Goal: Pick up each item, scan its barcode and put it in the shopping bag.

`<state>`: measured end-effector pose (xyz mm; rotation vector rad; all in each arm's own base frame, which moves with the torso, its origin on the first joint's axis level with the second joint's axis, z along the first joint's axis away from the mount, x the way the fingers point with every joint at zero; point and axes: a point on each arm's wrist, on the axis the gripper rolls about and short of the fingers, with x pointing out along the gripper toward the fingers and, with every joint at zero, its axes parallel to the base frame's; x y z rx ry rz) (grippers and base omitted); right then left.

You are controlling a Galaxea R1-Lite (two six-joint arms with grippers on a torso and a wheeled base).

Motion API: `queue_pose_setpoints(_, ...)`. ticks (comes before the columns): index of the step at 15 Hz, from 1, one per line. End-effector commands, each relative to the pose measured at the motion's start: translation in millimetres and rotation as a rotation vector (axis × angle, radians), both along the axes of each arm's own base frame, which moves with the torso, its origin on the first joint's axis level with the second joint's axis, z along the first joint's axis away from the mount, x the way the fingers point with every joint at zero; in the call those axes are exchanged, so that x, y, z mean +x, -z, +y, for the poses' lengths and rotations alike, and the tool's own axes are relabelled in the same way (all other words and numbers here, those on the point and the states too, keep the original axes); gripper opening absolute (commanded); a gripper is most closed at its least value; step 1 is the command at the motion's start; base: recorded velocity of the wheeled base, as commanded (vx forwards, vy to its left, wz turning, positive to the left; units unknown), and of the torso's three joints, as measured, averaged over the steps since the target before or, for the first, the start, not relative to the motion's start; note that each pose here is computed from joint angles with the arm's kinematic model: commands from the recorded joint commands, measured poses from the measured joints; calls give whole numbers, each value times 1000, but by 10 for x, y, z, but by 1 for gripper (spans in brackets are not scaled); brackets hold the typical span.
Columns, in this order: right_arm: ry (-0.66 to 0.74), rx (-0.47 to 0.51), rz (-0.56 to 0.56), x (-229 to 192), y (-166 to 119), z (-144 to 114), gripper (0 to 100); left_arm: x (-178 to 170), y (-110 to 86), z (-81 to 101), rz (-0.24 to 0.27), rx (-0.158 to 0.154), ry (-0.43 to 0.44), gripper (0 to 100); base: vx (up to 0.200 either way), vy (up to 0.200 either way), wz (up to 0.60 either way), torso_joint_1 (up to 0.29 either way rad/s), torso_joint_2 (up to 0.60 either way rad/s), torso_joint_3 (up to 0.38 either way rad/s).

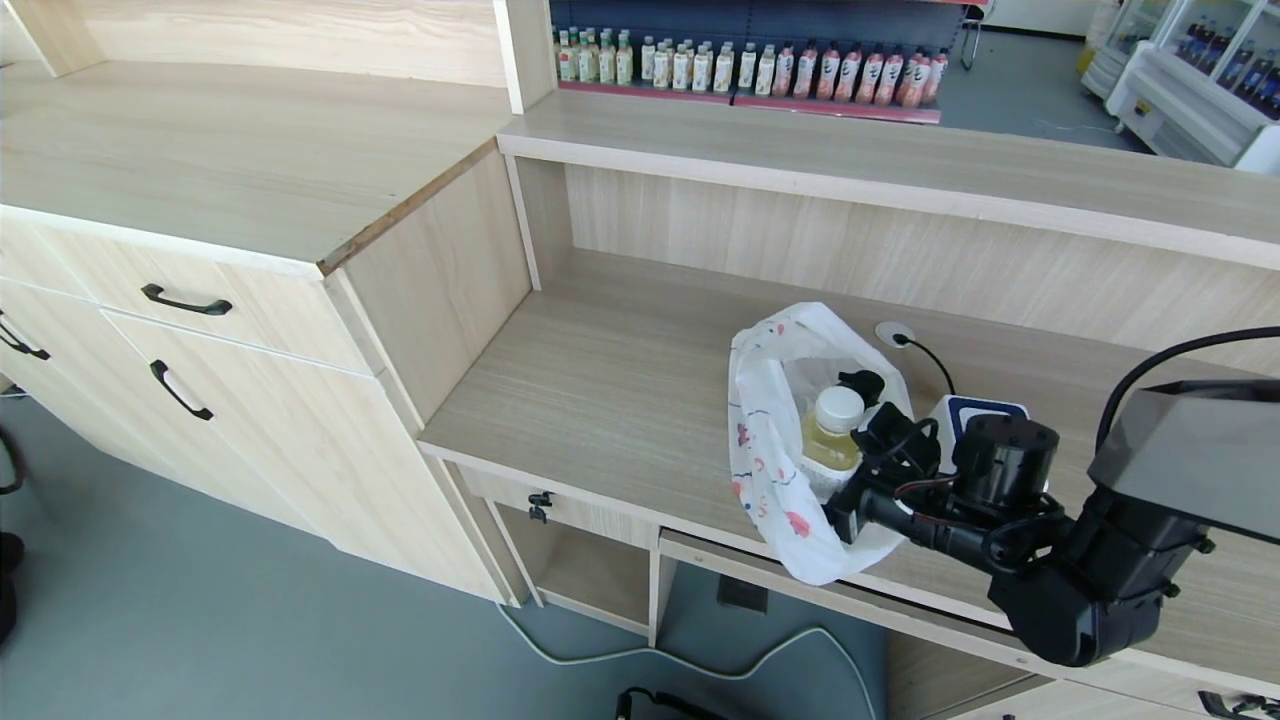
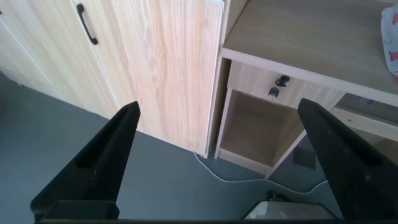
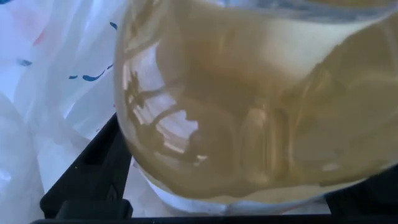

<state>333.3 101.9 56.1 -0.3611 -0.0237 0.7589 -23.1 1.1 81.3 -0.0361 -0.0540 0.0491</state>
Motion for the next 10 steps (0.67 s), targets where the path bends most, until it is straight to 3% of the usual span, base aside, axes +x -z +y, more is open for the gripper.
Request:
queue_pose_setpoints(1, 3, 1, 2, -7, -31, -8, 100, 0, 0, 0, -1, 0, -1, 100, 0, 0, 0, 0, 0, 0)
queue_pose_setpoints(5, -15, 45, -58, -235, -654, 12, 100, 0, 0, 0, -1, 0, -1, 100, 0, 0, 0, 0, 0, 0)
queue_pose_setpoints(8, -2, 67, -48, -692, -1283, -143, 100, 0, 0, 0, -1, 0, -1, 100, 0, 0, 0, 0, 0, 0)
queue_pose_setpoints(10, 33, 54, -68, -948, -1508, -302, 100, 0, 0, 0, -1, 0, -1, 100, 0, 0, 0, 0, 0, 0)
